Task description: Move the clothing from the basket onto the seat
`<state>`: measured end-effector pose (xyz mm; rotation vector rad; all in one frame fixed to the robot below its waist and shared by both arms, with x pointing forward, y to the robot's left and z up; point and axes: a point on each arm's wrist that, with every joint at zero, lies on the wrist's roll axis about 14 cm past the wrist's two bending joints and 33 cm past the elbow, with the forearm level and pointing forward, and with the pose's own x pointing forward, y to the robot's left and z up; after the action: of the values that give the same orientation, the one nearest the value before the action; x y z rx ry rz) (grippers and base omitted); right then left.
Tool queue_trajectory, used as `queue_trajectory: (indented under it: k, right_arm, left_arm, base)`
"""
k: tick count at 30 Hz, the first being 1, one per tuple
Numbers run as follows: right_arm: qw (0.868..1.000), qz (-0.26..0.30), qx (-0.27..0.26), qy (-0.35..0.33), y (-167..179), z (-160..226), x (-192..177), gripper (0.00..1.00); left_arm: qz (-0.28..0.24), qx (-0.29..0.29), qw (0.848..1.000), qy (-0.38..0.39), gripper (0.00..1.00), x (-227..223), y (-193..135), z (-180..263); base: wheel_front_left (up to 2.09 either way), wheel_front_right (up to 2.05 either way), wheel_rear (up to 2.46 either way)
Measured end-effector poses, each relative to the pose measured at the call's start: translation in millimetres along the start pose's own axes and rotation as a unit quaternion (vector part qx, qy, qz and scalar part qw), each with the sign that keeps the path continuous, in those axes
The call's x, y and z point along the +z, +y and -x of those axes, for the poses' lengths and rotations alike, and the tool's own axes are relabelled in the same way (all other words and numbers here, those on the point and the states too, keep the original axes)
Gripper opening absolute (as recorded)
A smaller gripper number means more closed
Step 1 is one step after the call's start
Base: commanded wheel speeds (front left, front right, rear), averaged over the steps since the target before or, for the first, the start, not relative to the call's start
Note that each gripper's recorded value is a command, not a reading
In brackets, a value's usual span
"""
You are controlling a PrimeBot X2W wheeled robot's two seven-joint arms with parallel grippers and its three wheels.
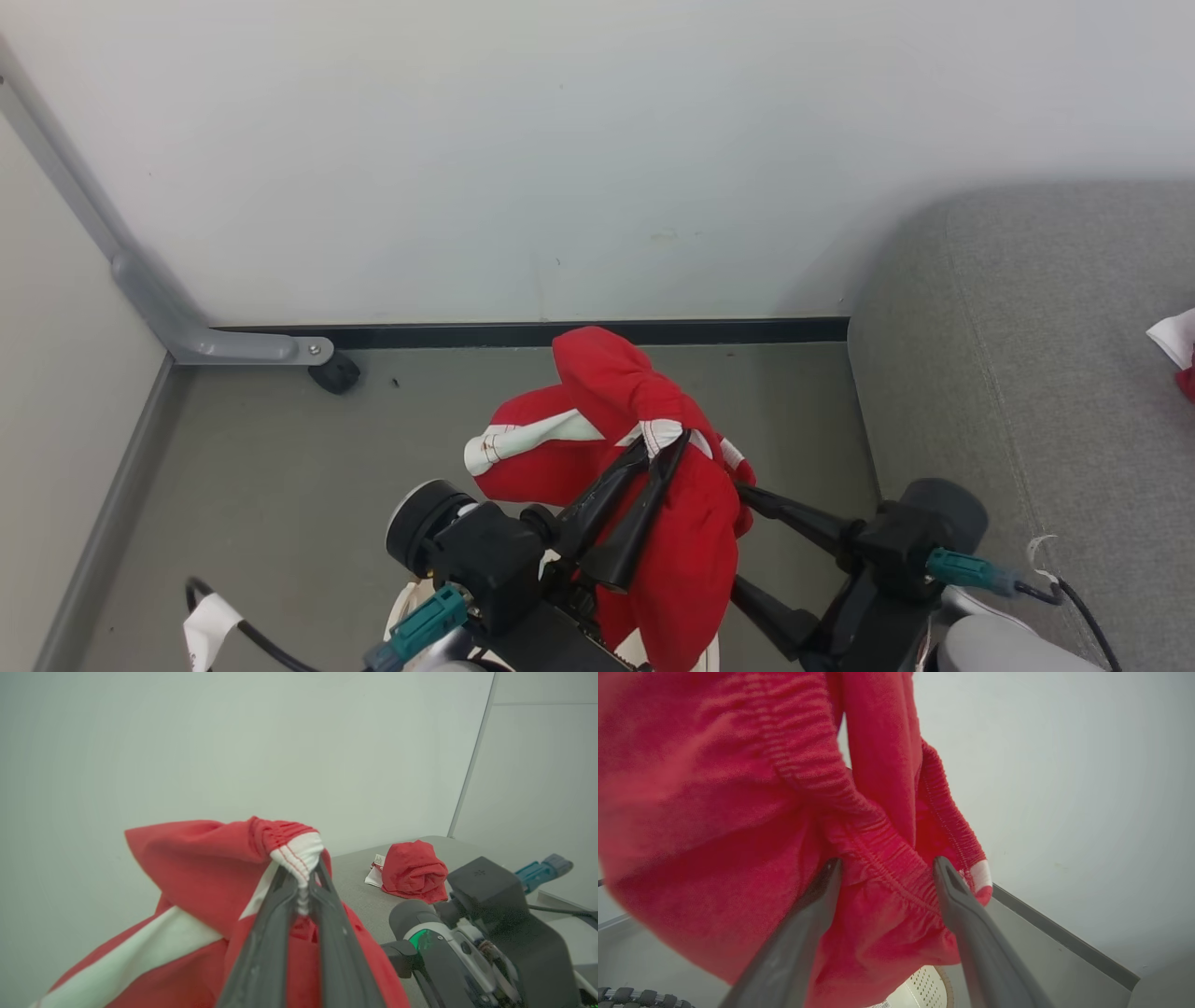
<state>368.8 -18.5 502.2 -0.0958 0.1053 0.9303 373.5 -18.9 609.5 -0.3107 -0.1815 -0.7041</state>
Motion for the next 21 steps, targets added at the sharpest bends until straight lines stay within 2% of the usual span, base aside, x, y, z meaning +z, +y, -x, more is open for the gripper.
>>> queue_trajectory:
  k: [7, 9, 16, 21]
  right_arm:
    - [0.999, -0.009, 0.044, 0.018, 21.0, -13.2, -7.8, 1.0]
    - [0.998, -0.009, 0.052, 0.019, 24.7, -16.3, -7.1, 0.0]
    - [0.998, -0.018, 0.052, 0.022, 21.6, -18.6, -10.2, 0.0]
    - [0.999, -0.028, 0.029, 0.009, 6.7, -18.3, -6.2, 0.0]
  left_arm:
    - [-0.001, -0.003, 1.0, -0.002, 0.0, 2.1, -0.2, -0.5]
    - [-0.002, -0.002, 1.0, -0.003, 0.0, 2.4, 0.4, -0.3]
    - [-0.003, 0.0, 1.0, -0.003, 0.0, 2.8, 1.8, 0.5]
    - [-0.004, -0.001, 1.0, -0.003, 0.0, 3.3, 1.2, 0.3]
  base:
    - [0.0, 0.0, 0.0]
    - [0.0, 0.0, 0.0]
    - [0.0, 0.0, 0.0]
    - [0.0, 0.0, 0.0]
